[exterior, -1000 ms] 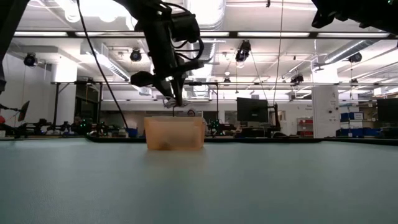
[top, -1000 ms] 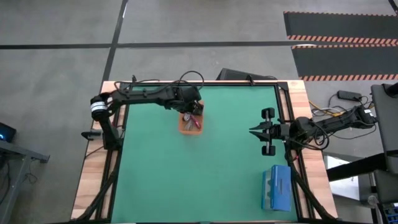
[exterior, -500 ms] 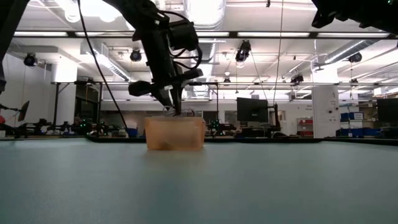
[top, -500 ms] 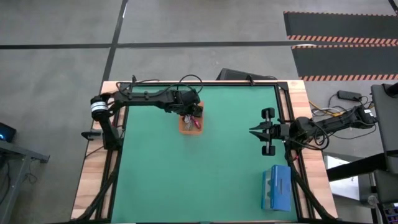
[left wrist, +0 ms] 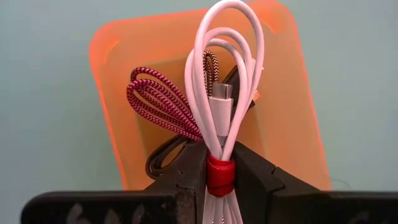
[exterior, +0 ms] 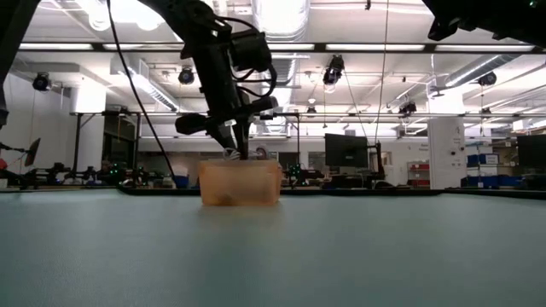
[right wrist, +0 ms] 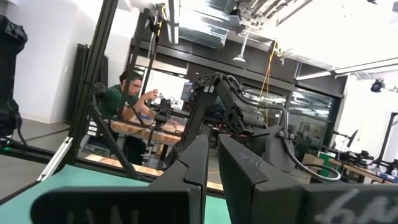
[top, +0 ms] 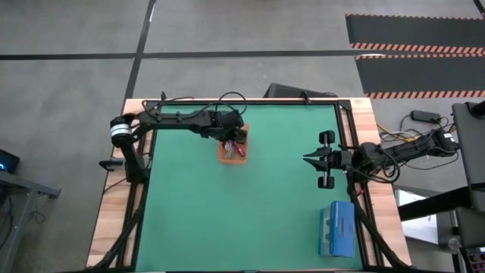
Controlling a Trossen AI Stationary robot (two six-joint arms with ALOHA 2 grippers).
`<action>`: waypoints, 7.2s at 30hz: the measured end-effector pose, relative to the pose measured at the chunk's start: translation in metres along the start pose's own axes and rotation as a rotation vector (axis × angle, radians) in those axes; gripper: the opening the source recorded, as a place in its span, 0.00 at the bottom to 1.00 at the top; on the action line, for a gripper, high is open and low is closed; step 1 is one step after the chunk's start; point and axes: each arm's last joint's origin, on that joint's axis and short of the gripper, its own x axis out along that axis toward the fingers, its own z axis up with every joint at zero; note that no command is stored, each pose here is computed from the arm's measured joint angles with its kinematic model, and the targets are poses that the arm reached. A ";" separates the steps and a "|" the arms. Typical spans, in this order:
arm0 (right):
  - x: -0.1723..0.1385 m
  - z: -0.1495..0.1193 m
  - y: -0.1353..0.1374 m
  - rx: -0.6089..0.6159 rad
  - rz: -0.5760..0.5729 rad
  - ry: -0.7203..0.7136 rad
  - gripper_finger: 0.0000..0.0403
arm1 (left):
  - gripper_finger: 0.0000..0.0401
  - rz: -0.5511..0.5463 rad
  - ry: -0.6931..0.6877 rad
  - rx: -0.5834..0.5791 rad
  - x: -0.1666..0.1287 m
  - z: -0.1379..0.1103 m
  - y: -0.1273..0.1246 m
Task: Pick and place USB-C Cables
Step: Put the white charger cable into the orange bin, then return to Home Position
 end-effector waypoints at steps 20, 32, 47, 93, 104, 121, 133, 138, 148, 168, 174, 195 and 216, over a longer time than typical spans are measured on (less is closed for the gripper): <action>0.000 0.000 0.000 -0.001 0.000 0.000 0.07 | 0.12 -0.028 -0.029 0.010 0.001 -0.003 -0.005; 0.000 0.000 0.000 -0.008 0.000 0.000 0.07 | 0.12 -0.014 -0.026 0.013 0.009 -0.009 0.001; 0.000 0.000 0.000 -0.008 0.000 0.000 0.07 | 0.12 -0.027 -0.032 0.011 0.012 -0.011 0.001; 0.000 0.000 0.000 -0.011 0.000 0.000 0.07 | 0.12 -0.033 -0.020 0.012 0.012 -0.012 0.001; 0.000 0.000 0.000 -0.018 0.000 0.000 0.07 | 0.12 -0.033 -0.020 0.012 0.012 -0.012 0.001; 0.000 0.000 0.000 -0.019 0.000 0.000 0.07 | 0.20 -0.024 -0.013 0.015 0.012 -0.013 0.002; 0.000 0.000 0.000 -0.019 0.000 0.000 0.07 | 0.20 -0.027 -0.008 0.014 0.012 -0.013 0.002; 0.000 0.000 0.000 -0.019 0.000 0.000 0.07 | 0.20 -0.028 -0.008 0.015 0.012 -0.013 0.002; 0.000 0.000 0.000 -0.019 0.000 0.000 0.07 | 0.20 -0.029 -0.006 0.015 0.012 -0.013 0.002; 0.000 0.000 0.000 -0.019 0.000 0.000 0.07 | 0.20 -0.035 0.003 0.015 0.012 -0.013 0.002; 0.000 0.000 0.000 -0.019 0.000 0.000 0.07 | 0.20 -0.039 0.008 0.015 0.012 -0.013 0.002; 0.000 0.000 0.000 -0.019 0.000 0.000 0.07 | 0.62 -0.056 0.032 0.025 0.012 -0.014 0.001; -0.002 0.003 -0.001 -0.005 0.005 -0.023 0.07 | 0.53 -0.573 -0.471 1.219 -0.159 -0.130 -0.002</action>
